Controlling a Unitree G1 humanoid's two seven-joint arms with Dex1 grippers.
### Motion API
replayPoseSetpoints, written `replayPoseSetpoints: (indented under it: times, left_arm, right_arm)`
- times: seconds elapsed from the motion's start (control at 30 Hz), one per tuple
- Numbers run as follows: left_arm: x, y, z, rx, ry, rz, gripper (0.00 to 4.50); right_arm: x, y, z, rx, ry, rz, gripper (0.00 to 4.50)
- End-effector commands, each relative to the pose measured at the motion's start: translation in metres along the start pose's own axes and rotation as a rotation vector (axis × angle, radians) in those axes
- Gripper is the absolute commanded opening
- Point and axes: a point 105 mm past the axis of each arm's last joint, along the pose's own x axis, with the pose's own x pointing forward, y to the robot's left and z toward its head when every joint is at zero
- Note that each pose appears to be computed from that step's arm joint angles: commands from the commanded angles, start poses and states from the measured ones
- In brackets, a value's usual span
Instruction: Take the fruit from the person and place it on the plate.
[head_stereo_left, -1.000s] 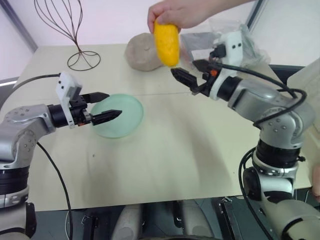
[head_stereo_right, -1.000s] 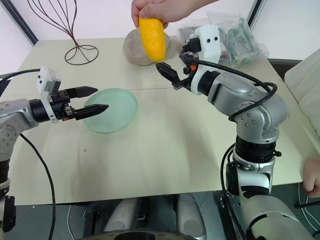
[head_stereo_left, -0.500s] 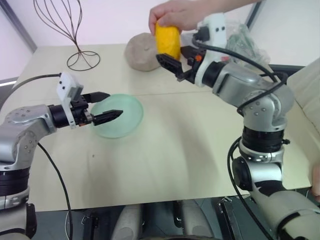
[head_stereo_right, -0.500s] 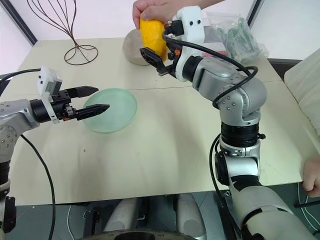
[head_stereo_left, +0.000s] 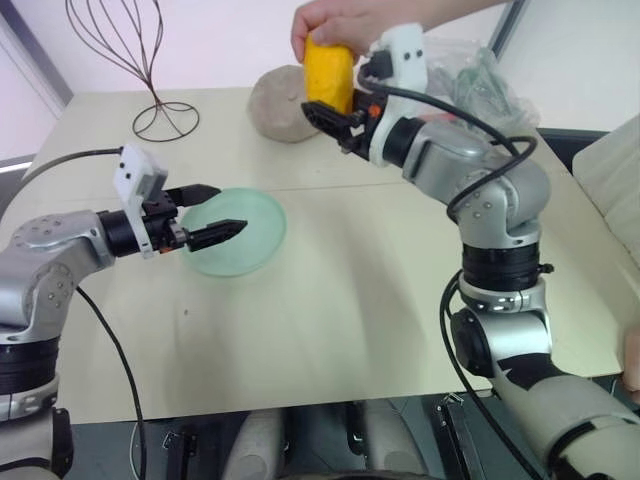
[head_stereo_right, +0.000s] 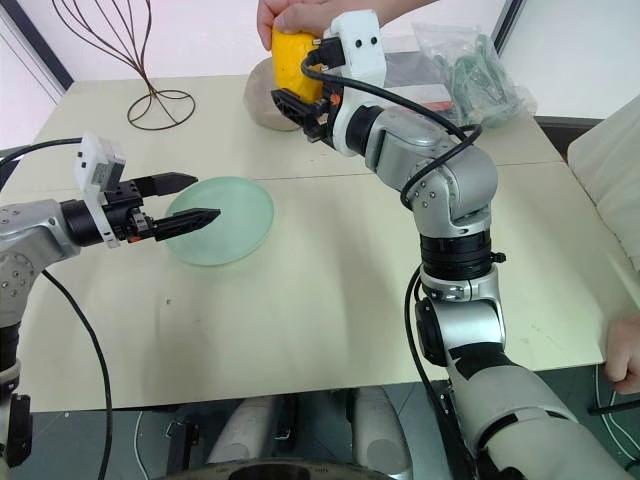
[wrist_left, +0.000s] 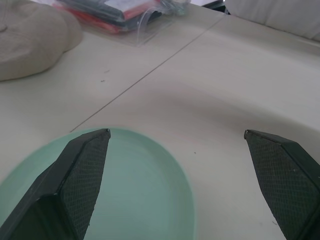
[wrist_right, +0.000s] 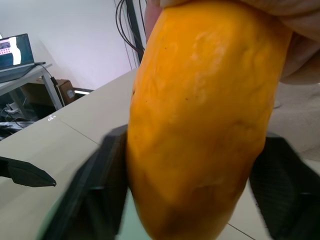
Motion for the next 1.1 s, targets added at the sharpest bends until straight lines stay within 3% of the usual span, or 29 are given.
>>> replayPoseSetpoints:
  times: [0.03, 0.37, 0.73, 0.93, 1.1]
  left_arm:
    - [-0.006, -0.002, 0.013, 0.041, -0.032, 0.007, 4.50]
    - [-0.016, 0.003, 0.011, 0.043, -0.010, 0.040, 4.50]
    - [-0.043, 0.010, 0.004, 0.085, 0.083, 0.130, 4.50]
    - [-0.063, 0.007, -0.005, 0.092, 0.158, 0.177, 4.50]
    - [-0.079, 0.004, -0.009, 0.081, 0.197, 0.212, 4.50]
  right_arm:
    - [0.001, 0.012, 0.025, -0.042, -0.083, 0.043, 2.38]
    - [0.005, 0.020, 0.014, 0.006, -0.060, 0.074, 2.38]
    - [0.037, 0.056, -0.070, 0.292, 0.147, 0.124, 2.38]
    - [0.044, 0.071, -0.113, 0.293, 0.268, 0.168, 2.38]
    - [0.040, 0.085, -0.134, 0.273, 0.331, 0.225, 2.38]
